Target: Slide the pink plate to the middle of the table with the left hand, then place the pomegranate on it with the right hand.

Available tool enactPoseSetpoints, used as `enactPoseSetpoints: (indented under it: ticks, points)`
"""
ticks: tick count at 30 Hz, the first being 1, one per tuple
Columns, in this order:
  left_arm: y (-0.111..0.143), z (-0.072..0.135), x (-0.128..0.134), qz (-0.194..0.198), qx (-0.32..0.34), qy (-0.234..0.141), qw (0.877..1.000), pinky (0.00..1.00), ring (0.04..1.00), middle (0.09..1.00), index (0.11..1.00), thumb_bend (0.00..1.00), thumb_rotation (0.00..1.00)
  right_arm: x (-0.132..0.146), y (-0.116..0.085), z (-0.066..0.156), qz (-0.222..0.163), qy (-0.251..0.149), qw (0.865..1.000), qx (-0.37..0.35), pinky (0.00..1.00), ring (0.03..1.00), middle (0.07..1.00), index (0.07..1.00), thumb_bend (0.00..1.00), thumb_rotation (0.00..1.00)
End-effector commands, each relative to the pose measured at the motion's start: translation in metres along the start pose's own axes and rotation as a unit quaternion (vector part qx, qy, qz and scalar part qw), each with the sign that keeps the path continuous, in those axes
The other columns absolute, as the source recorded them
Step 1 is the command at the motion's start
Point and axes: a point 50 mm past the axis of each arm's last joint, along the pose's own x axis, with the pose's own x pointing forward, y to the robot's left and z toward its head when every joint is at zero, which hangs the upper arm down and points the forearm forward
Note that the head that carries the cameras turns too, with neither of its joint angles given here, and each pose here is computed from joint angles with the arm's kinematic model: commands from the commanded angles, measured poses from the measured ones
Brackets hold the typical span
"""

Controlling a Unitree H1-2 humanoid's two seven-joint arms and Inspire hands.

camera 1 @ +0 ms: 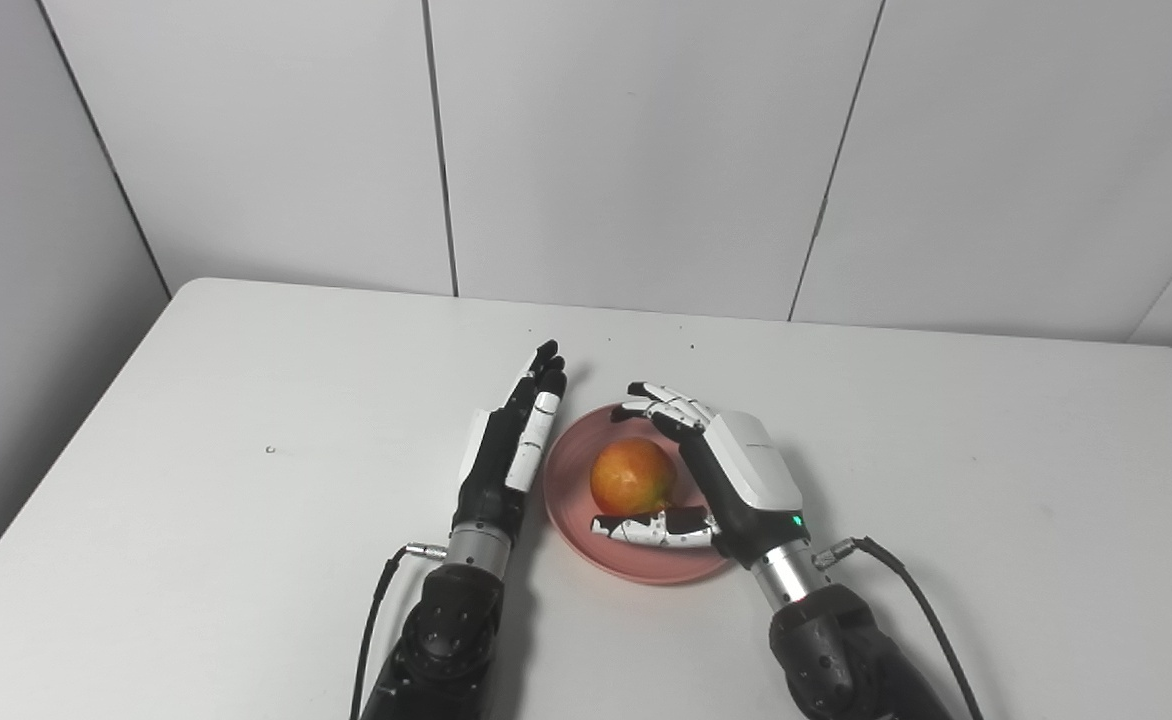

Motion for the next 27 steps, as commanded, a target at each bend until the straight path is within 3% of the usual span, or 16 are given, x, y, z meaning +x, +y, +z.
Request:
enactPoseSetpoints:
  ticks: [1,11,17,27]
  points:
    - [-0.001,0.02,0.012,-0.001,-0.002,-0.038,0.999,0.95,0.965,0.955,0.926,0.65,1.0,0.008,-0.013,0.013,-0.026,-0.046,0.999,0.005,0.86,0.908,0.895,0.8,0.66,0.48]
    - [-0.002,0.021,0.013,-0.003,0.0,-0.035,0.999,0.95,0.955,0.954,0.93,0.66,1.0,0.004,-0.016,0.018,-0.049,-0.06,0.997,0.024,0.91,0.955,0.952,0.931,0.68,0.56]
    - [-0.002,0.021,0.012,-0.003,-0.002,-0.033,0.999,0.96,0.957,0.953,0.928,0.66,1.0,0.001,-0.018,0.018,-0.075,-0.064,0.994,0.038,0.94,0.955,0.955,0.944,0.67,0.57]
    - [-0.002,0.021,0.011,0.0,-0.01,-0.025,1.0,0.95,0.946,0.941,0.921,0.67,1.0,-0.003,-0.024,0.002,-0.152,-0.034,0.982,0.107,0.83,0.896,0.926,0.938,0.65,0.74]
